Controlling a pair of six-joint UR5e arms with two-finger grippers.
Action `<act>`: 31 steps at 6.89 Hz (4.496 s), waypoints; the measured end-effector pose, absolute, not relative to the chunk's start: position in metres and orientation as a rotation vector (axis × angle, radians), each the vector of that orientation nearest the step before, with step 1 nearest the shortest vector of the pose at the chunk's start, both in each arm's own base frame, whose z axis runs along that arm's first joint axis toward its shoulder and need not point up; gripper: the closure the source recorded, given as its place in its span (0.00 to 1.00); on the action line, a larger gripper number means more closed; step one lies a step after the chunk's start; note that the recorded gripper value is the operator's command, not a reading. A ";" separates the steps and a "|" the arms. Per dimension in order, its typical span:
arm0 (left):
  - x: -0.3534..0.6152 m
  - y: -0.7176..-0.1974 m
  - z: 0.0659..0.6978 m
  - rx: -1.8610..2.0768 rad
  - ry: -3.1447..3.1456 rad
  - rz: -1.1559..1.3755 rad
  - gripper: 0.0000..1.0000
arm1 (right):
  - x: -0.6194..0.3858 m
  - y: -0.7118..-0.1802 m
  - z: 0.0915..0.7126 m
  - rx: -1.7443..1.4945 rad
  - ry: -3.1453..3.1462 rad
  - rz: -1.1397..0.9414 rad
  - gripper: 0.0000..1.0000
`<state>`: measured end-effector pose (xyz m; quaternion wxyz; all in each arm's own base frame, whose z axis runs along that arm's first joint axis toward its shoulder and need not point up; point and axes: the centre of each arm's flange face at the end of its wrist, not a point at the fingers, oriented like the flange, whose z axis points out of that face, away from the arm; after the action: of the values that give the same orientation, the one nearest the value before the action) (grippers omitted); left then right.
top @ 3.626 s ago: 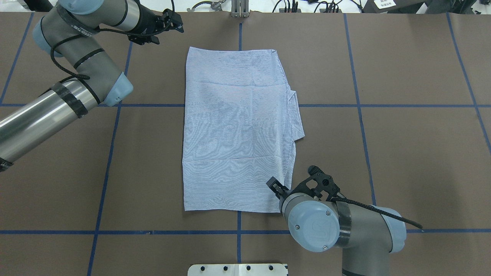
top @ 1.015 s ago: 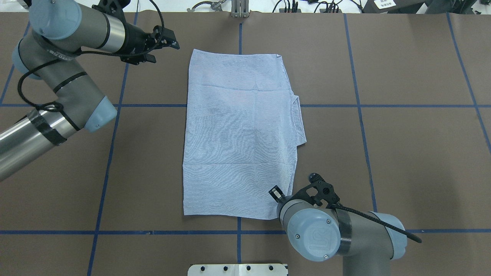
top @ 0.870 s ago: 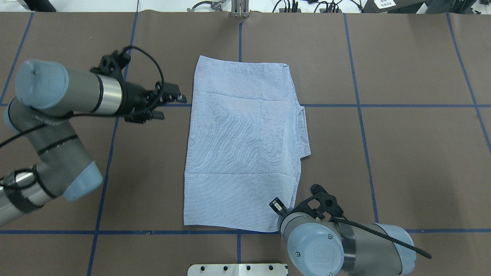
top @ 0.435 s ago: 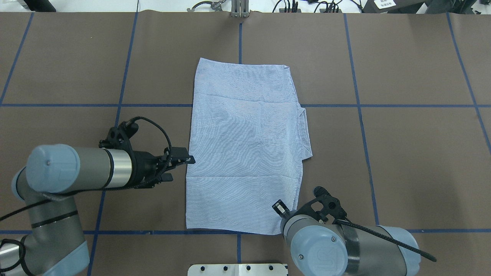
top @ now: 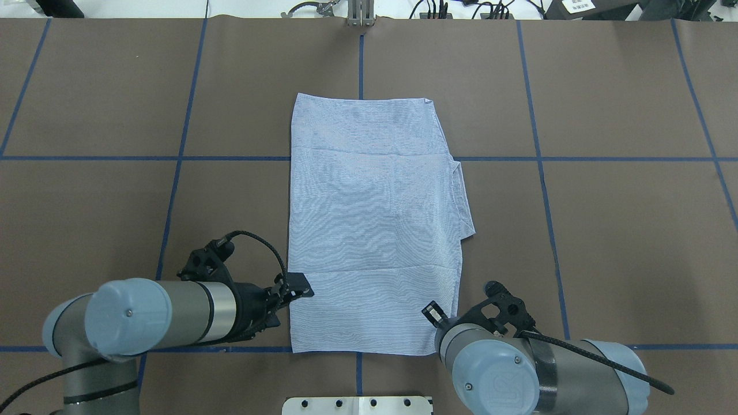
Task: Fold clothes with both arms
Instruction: 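Lower the left gripper to the shirt's near corner beside the right gripper, then grasp the near edge of the shirt with both grippers, then lift the near edge and fold it over toward the collar with both grippers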
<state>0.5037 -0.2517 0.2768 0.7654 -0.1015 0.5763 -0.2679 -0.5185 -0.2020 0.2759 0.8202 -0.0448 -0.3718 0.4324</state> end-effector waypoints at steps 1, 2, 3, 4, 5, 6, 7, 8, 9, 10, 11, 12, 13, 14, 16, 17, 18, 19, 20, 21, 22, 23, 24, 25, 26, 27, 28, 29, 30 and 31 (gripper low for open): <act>0.517 -0.231 0.277 -0.240 1.225 -0.584 0.17 | -0.517 -0.201 0.275 -0.097 -0.794 0.920 1.00; 0.526 -0.218 0.281 -0.247 1.205 -0.579 0.19 | -0.516 -0.201 0.273 -0.099 -0.798 0.919 1.00; 0.532 -0.213 0.286 -0.241 1.191 -0.580 0.23 | -0.515 -0.201 0.272 -0.100 -0.802 0.919 1.00; 0.537 -0.209 0.291 -0.234 1.180 -0.580 0.29 | -0.515 -0.200 0.271 -0.101 -0.804 0.918 1.00; 0.541 -0.206 0.294 -0.231 1.172 -0.579 0.35 | -0.514 -0.200 0.271 -0.101 -0.804 0.918 1.00; 0.544 -0.203 0.296 -0.230 1.168 -0.578 0.43 | -0.514 -0.200 0.271 -0.101 -0.804 0.918 1.00; 0.546 -0.201 0.298 -0.228 1.165 -0.577 0.48 | -0.514 -0.200 0.271 -0.101 -0.804 0.918 1.00; 0.547 -0.200 0.298 -0.225 1.164 -0.578 0.50 | -0.514 -0.200 0.271 -0.101 -0.804 0.918 1.00; 0.548 -0.200 0.299 -0.222 1.164 -0.580 0.68 | -0.514 -0.200 0.271 -0.101 -0.804 0.918 1.00; 0.548 -0.200 0.299 -0.221 1.163 -0.580 1.00 | -0.514 -0.200 0.271 -0.101 -0.804 0.918 1.00; 0.548 -0.200 0.299 -0.221 1.163 -0.580 1.00 | -0.514 -0.200 0.271 -0.101 -0.803 0.918 1.00; 0.546 -0.201 0.298 -0.220 1.166 -0.581 1.00 | -0.513 -0.200 0.271 -0.099 -0.798 0.918 1.00; 0.541 -0.203 0.292 -0.220 1.180 -0.585 1.00 | -0.510 -0.199 0.269 -0.096 -0.789 0.918 1.00; 0.527 -0.206 0.279 -0.220 1.209 -0.588 1.00 | -0.503 -0.199 0.262 -0.098 -0.794 0.918 1.00; 0.473 -0.205 0.224 -0.233 1.294 -0.580 1.00 | -0.479 -0.201 0.240 -0.114 -0.847 0.927 1.00; 0.445 -0.214 0.199 -0.233 1.330 -0.585 1.00 | -0.463 -0.211 0.229 -0.113 -0.873 0.948 1.00; 0.422 -0.236 0.185 -0.230 1.354 -0.599 1.00 | -0.449 -0.227 0.222 -0.104 -0.883 0.978 1.00; 0.404 -0.269 0.180 -0.224 1.362 -0.616 1.00 | -0.438 -0.249 0.218 -0.097 -0.887 1.007 1.00; 0.395 -0.301 0.177 -0.213 1.361 -0.636 1.00 | -0.431 -0.274 0.212 -0.094 -0.889 1.027 1.00; 0.389 -0.339 0.177 -0.204 1.353 -0.660 1.00 | -0.428 -0.302 0.205 -0.102 -0.889 1.042 1.00; 0.384 -0.376 0.180 -0.184 1.336 -0.667 1.00 | -0.429 -0.331 0.198 -0.111 -0.885 1.064 1.00; 0.381 -0.408 0.183 -0.151 1.318 -0.665 1.00 | -0.431 -0.363 0.192 -0.112 -0.880 1.076 1.00; 0.387 -0.438 0.186 -0.127 1.300 -0.678 1.00 | -0.435 -0.394 0.191 -0.107 -0.874 1.074 1.00; 0.396 -0.464 0.189 -0.104 1.282 -0.687 1.00 | -0.442 -0.426 0.190 -0.110 -0.864 1.074 1.00; 0.405 -0.489 0.193 -0.074 1.263 -0.684 1.00 | -0.449 -0.461 0.189 -0.117 -0.841 1.065 1.00; 0.416 -0.514 0.201 -0.051 1.252 -0.680 1.00 | -0.459 -0.493 0.193 -0.121 -0.822 1.053 1.00; 0.428 -0.538 0.217 -0.032 1.257 -0.680 1.00 | -0.470 -0.525 0.203 -0.127 -0.831 1.047 1.00; 0.438 -0.560 0.234 -0.011 1.264 -0.676 1.00 | -0.478 -0.559 0.212 -0.137 -0.849 1.038 1.00; 0.446 -0.580 0.246 0.014 1.260 -0.667 1.00 | -0.486 -0.589 0.214 -0.139 -0.849 1.016 1.00; 0.451 -0.597 0.254 0.035 1.256 -0.659 1.00 | -0.490 -0.609 0.219 -0.136 -0.834 0.988 1.00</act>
<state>0.4505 -0.5969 0.2537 0.7587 0.0161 0.5766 -0.3026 -0.4897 -0.6094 0.2185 0.7962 -0.0632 -0.3881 0.4599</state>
